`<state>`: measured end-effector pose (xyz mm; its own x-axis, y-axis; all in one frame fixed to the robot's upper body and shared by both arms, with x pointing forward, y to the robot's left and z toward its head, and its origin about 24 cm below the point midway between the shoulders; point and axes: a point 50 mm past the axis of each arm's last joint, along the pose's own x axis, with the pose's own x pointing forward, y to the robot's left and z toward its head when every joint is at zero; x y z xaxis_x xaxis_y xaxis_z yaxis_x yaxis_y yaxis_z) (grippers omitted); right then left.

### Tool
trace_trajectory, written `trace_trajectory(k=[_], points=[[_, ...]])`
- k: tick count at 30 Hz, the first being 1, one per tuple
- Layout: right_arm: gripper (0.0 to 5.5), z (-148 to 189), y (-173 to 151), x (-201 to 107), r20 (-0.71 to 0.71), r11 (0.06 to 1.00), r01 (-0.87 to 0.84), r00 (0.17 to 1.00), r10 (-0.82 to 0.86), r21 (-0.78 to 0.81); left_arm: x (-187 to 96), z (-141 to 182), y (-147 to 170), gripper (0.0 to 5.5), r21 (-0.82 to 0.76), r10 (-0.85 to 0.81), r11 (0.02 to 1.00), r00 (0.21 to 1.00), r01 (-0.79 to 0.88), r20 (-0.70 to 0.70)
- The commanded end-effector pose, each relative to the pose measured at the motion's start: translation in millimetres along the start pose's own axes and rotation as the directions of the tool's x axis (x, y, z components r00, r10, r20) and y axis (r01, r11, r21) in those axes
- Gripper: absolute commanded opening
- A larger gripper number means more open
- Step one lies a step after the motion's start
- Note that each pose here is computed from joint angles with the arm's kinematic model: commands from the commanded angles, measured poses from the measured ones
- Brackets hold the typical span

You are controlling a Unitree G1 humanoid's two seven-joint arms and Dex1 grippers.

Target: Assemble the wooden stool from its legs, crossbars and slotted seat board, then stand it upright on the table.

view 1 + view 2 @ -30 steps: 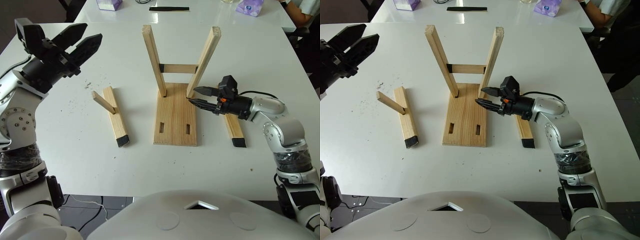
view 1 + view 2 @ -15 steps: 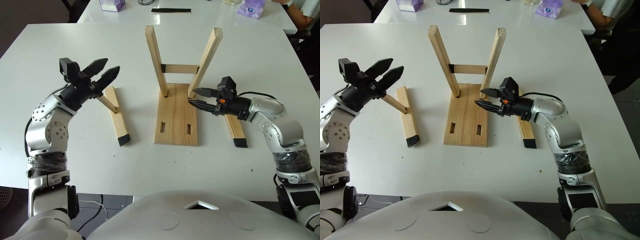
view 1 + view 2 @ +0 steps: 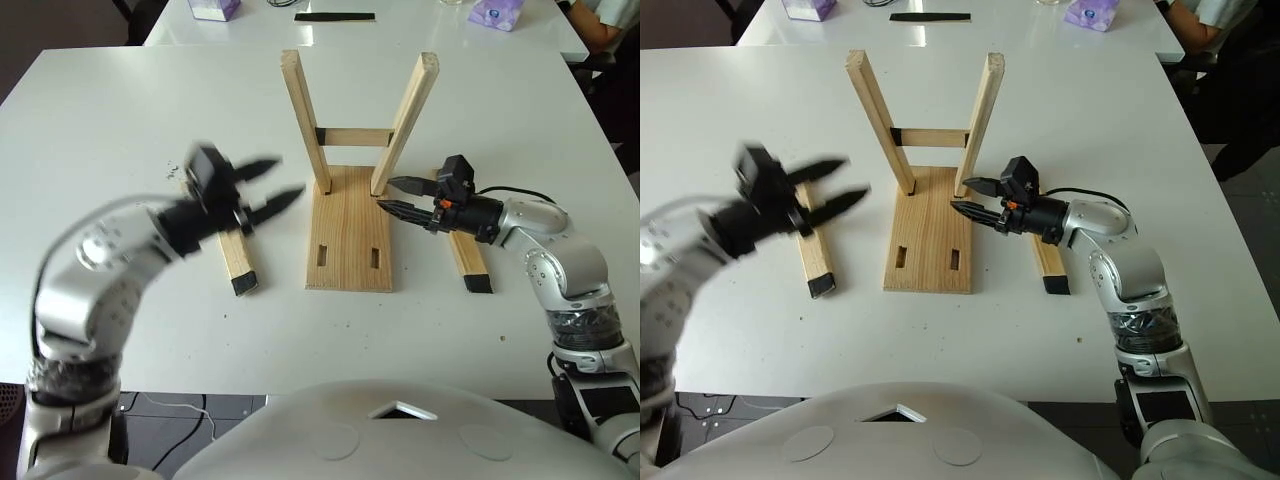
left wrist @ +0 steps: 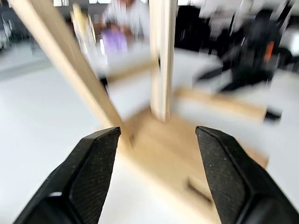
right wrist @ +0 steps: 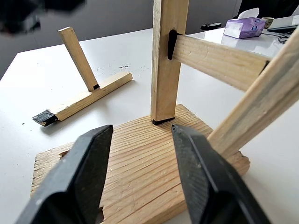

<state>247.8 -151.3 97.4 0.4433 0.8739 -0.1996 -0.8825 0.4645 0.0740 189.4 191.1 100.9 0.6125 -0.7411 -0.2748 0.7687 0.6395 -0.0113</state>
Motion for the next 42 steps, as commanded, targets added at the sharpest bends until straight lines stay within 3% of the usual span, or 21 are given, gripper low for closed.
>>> trace_trajectory(k=[1, 4, 8, 14, 18, 22, 28, 37, 42], points=[[2.31, 0, 2, -5, 0.02, 0.999, 0.028, 0.999, -0.028, 0.015, -16, -75, -16, 3.0, 0.036, 0.052, 0.998, 0.958, -0.043, -0.281], [2.31, 0, 2, -4, 0.022, 0.999, 0.035, 0.999, -0.035, 0.014, -25, -95, -19, 3.0, 0.087, 0.058, 0.996, 0.929, -0.029, -0.366], [2.31, -3, 6, -7, 0.026, 0.999, 0.05, 0.998, -0.051, 0.022, -48, -86, -7, 3.0, 0.128, 0.066, 0.992, 0.913, -0.015, -0.402], [2.31, -12, 10, -13, 0.013, 0.995, 0.089, 0.996, -0.09, 0.044, -76, -55, 21, 3.0, 0.219, 0.113, 0.976, 0.903, -0.021, -0.414], [2.31, -16, 11, -18, -0.005, 0.993, 0.111, 0.994, -0.111, 0.042, -74, -10, 41, 3.0, 0.345, 0.237, 0.929, 0.927, -0.13, -0.29], [2.31, -14, 10, -22, -0.006, 0.992, 0.123, 0.992, -0.123, 0.038, -76, 14, 47, 3.0, 0.327, 0.305, 0.921, 0.913, -0.211, -0.269], [2.31, -11, 4, -20, -0.014, 0.993, 0.115, 0.993, -0.115, 0.017, -81, -32, 48, 3.76, 0.146, 0.378, 0.926, 0.828, -0.349, -0.414], [2.31, -9, -1, -19, -0.021, 0.995, 0.097, 0.995, -0.097, 0.001, -73, -64, 42, 3.76, -0.041, 0.399, 0.888, 0.812, -0.458, -0.426], [2.31, -8, -3, -14, -0.02, 0.997, 0.082, 0.996, -0.083, -0.01, -58, -87, 41, 3.76, -0.032, 0.398, 0.89, 0.81, -0.455, -0.43]])
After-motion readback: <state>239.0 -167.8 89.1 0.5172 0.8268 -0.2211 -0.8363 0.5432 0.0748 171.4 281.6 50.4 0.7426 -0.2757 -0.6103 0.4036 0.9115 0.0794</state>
